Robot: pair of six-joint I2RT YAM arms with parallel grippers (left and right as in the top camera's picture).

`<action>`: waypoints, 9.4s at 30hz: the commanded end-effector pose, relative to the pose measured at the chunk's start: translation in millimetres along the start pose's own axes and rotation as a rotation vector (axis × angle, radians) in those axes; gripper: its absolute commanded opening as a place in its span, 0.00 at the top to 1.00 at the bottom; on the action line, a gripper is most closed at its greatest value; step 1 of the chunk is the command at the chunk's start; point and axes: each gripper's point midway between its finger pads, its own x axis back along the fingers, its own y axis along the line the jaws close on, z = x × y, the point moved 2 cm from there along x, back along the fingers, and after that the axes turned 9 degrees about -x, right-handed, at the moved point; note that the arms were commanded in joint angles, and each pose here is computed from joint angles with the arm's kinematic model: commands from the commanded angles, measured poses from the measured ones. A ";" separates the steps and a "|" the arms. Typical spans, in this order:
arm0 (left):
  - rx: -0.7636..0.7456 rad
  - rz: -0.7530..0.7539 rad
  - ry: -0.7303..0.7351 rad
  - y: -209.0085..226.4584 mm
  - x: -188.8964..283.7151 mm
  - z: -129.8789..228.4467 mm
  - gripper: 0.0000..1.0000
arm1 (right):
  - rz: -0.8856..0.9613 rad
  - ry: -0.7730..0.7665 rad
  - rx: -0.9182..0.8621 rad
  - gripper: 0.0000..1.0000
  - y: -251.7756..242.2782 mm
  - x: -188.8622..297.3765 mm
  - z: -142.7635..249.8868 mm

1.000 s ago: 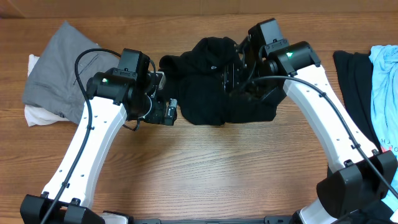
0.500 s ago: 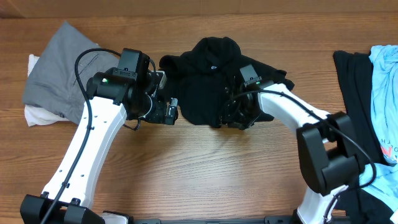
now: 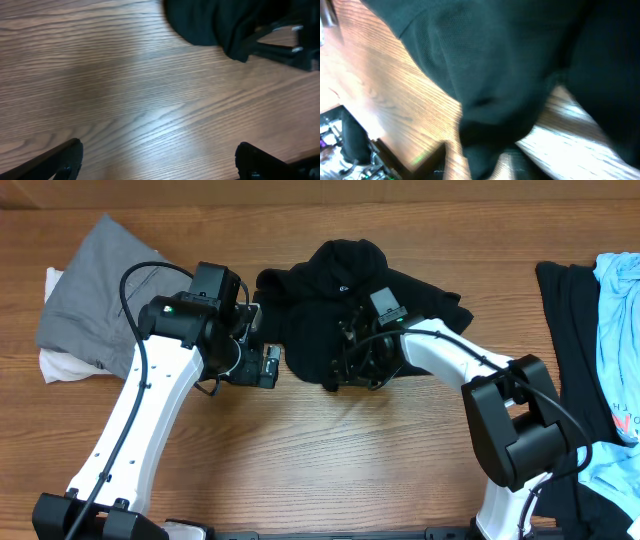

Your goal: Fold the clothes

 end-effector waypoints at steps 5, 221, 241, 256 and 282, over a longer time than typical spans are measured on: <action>0.126 -0.054 -0.002 35.7 7.6 4.0 0.00 | -0.623 0.281 0.058 0.96 102.4 40.4 23.1; -0.073 0.246 0.014 -37.3 -37.9 12.4 0.00 | 0.138 -0.344 -0.345 0.95 -71.0 213.4 35.6; -0.309 -0.055 0.110 -68.6 -75.3 45.0 0.00 | 0.109 -0.126 -0.365 0.13 -93.0 157.6 18.7; -0.266 -0.094 0.082 -53.5 -130.8 68.2 0.01 | 0.047 -0.101 -0.275 0.27 -85.2 106.7 24.0; -0.308 -0.252 0.050 -50.4 -129.7 63.3 0.96 | 0.043 -0.129 -0.300 0.26 -93.3 115.0 18.1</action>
